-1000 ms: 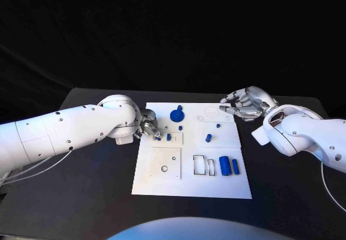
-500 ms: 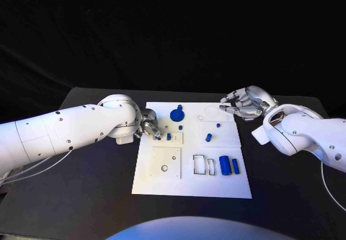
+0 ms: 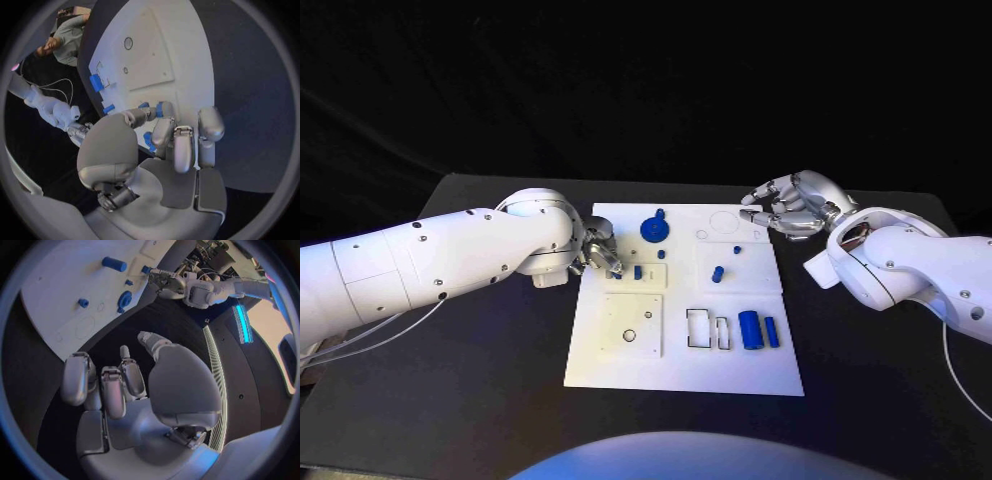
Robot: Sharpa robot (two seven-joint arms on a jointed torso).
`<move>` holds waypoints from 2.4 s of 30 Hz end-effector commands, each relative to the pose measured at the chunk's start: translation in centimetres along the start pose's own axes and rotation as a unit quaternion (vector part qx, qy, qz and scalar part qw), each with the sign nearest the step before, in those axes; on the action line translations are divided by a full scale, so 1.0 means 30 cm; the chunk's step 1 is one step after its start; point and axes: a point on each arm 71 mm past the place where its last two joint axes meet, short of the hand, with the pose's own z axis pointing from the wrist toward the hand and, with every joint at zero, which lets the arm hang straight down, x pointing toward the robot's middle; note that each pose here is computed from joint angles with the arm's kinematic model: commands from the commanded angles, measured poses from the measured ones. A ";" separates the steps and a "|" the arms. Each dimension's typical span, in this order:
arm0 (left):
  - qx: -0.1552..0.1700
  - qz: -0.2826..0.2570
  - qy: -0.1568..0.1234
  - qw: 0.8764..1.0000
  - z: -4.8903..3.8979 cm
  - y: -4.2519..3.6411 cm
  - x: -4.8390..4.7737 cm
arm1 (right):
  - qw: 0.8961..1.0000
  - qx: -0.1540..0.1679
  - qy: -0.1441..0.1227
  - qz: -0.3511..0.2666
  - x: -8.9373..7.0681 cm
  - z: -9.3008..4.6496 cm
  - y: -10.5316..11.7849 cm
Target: Assemble the parts on the task board
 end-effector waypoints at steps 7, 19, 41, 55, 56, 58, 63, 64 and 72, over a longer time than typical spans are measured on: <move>-0.001 0.005 0.010 1.000 0.005 -0.004 0.021 | 1.000 -0.004 0.006 -0.001 0.005 0.000 0.002; -0.008 0.006 0.005 1.000 0.007 0.005 0.016 | 1.000 -0.004 0.006 -0.001 0.006 0.000 0.002; -0.003 -0.002 0.007 1.000 0.006 -0.002 0.018 | 1.000 -0.004 0.006 -0.001 0.005 0.000 0.002; -0.010 -0.008 0.004 1.000 0.011 0.010 0.012 | 1.000 -0.004 0.005 -0.001 0.004 -0.002 0.001; -0.011 -0.008 0.004 1.000 0.011 0.011 0.011 | 1.000 -0.004 0.005 -0.001 0.004 -0.002 0.001; -0.012 -0.009 0.003 1.000 0.012 0.013 0.010 | 1.000 -0.004 0.004 -0.001 0.003 -0.002 0.001; -0.014 -0.010 0.002 1.000 0.013 0.016 0.008 | 1.000 -0.004 0.003 -0.001 0.003 -0.003 0.001; -0.014 -0.010 0.002 1.000 0.013 0.017 0.008 | 1.000 -0.004 0.003 -0.001 0.003 -0.003 0.001; -0.019 -0.013 0.001 1.000 0.015 0.023 0.005 | 1.000 -0.004 0.002 -0.001 0.002 -0.003 0.001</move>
